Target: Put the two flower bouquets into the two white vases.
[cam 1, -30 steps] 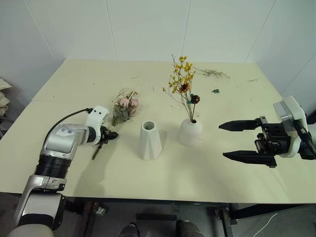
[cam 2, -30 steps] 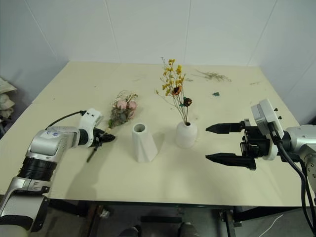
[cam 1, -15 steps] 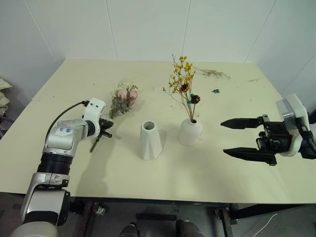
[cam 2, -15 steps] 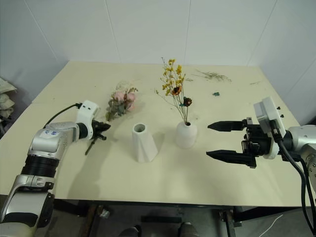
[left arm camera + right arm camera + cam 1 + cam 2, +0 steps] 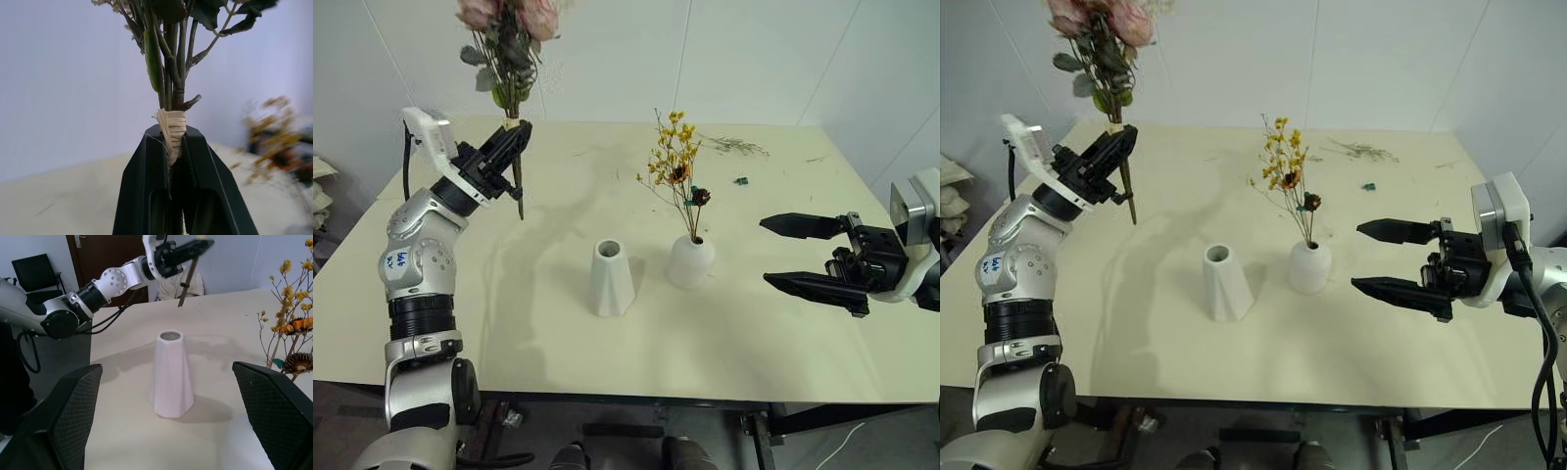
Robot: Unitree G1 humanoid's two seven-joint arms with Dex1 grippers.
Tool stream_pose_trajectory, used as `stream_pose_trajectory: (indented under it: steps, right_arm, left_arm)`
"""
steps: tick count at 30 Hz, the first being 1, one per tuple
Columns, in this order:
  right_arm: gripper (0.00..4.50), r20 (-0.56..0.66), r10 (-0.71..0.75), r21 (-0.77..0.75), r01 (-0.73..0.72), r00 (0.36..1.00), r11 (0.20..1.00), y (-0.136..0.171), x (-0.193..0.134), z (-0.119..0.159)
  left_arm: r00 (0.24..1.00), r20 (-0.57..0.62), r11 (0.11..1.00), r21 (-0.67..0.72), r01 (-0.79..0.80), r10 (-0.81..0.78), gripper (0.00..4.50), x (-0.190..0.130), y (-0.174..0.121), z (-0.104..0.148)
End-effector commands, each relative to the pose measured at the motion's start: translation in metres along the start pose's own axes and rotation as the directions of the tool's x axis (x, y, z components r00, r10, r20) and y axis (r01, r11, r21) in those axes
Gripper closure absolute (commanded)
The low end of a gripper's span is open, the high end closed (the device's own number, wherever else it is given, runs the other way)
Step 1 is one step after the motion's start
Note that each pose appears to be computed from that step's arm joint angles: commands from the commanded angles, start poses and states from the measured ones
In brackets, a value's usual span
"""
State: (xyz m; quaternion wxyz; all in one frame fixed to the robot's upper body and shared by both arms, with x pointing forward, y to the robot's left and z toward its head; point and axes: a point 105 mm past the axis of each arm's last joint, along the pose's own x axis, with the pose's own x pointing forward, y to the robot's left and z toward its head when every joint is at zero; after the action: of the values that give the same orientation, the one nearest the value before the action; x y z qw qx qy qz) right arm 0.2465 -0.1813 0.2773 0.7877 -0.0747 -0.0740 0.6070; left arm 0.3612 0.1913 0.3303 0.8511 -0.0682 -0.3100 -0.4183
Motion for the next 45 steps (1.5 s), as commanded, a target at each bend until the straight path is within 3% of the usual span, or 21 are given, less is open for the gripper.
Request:
stream_pose_trajectory:
  steps: [1,5,11,23,34,45]
  right_arm:
    - [0.0,0.0,0.004,-0.064,-0.004,1.0,0.998,0.004,0.0,0.013]
    - [0.0,-0.015,-0.002,-0.064,0.001,1.0,0.998,0.003,0.0,0.009]
    - [0.0,-0.02,-0.006,-0.064,0.005,1.0,0.998,0.002,0.001,0.006]
    - [0.0,-0.023,-0.015,-0.053,0.014,1.0,0.998,0.006,0.003,0.0]
    - [0.0,-0.02,-0.03,-0.05,0.028,0.999,0.998,0.007,0.003,-0.003]
    - [0.0,-0.019,-0.043,-0.054,0.042,0.999,0.998,0.006,0.004,-0.005]
  left_arm:
    - [0.954,0.181,0.971,0.007,0.24,-0.238,4.47,0.006,-0.03,0.04]
    - [0.898,0.26,0.922,-0.063,0.382,-0.354,4.47,0.008,-0.047,0.045]
    - [0.855,0.277,0.857,-0.158,0.491,-0.439,4.47,0.008,-0.062,0.034]
    - [0.782,0.482,0.796,-0.246,0.553,-0.395,4.47,0.028,-0.067,0.026]
    - [0.803,0.419,0.769,-0.303,0.563,-0.423,4.47,0.039,-0.077,-0.01]
    - [0.807,0.383,0.752,-0.325,0.573,-0.45,4.47,0.043,-0.086,-0.025]
